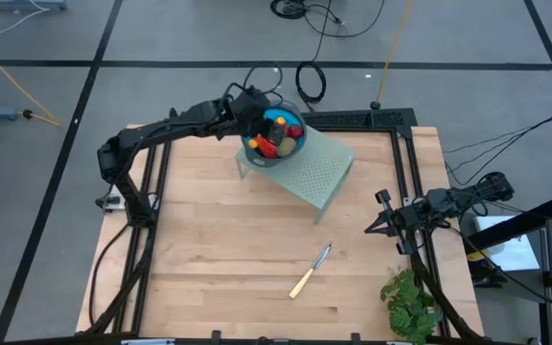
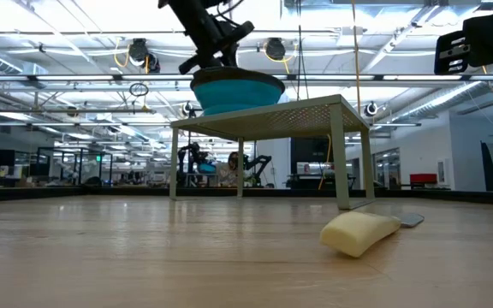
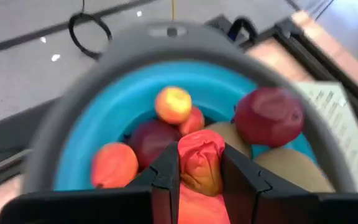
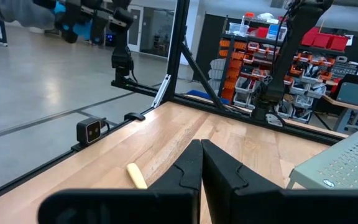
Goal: Pick & Place Fruit
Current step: Put the peach into the blue strainer bowl on the shelf
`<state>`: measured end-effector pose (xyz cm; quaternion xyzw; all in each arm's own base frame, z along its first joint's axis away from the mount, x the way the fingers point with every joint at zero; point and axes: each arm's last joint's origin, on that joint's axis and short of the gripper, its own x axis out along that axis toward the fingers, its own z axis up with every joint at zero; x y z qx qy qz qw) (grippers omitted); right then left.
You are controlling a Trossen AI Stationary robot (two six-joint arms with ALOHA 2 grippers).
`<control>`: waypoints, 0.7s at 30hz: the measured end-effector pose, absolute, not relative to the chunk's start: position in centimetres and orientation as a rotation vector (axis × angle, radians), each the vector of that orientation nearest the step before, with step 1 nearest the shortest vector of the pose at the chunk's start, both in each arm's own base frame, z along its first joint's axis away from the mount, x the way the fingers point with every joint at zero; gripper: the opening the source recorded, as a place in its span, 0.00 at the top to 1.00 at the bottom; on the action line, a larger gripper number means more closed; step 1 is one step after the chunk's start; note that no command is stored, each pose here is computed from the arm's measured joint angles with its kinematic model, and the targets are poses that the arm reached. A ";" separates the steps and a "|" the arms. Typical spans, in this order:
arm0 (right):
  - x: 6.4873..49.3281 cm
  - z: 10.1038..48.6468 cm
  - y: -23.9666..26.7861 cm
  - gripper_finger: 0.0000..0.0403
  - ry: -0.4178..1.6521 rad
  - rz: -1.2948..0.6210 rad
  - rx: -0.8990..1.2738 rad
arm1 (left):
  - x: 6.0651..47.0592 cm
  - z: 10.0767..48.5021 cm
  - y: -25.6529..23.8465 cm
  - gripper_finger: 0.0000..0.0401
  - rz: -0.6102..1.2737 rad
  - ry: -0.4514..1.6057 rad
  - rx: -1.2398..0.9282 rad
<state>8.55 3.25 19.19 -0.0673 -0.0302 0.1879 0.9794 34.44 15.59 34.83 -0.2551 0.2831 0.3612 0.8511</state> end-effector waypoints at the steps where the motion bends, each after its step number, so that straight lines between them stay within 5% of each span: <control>1: 8.5 19.2 3.2 1.00 -0.061 0.378 -0.136 | 34.6 34.5 15.6 0.80 0.758 0.610 -0.539; 21: 8.5 19.2 3.2 1.00 -0.061 0.378 -0.135 | 35.4 33.0 15.7 0.79 0.745 0.695 -0.463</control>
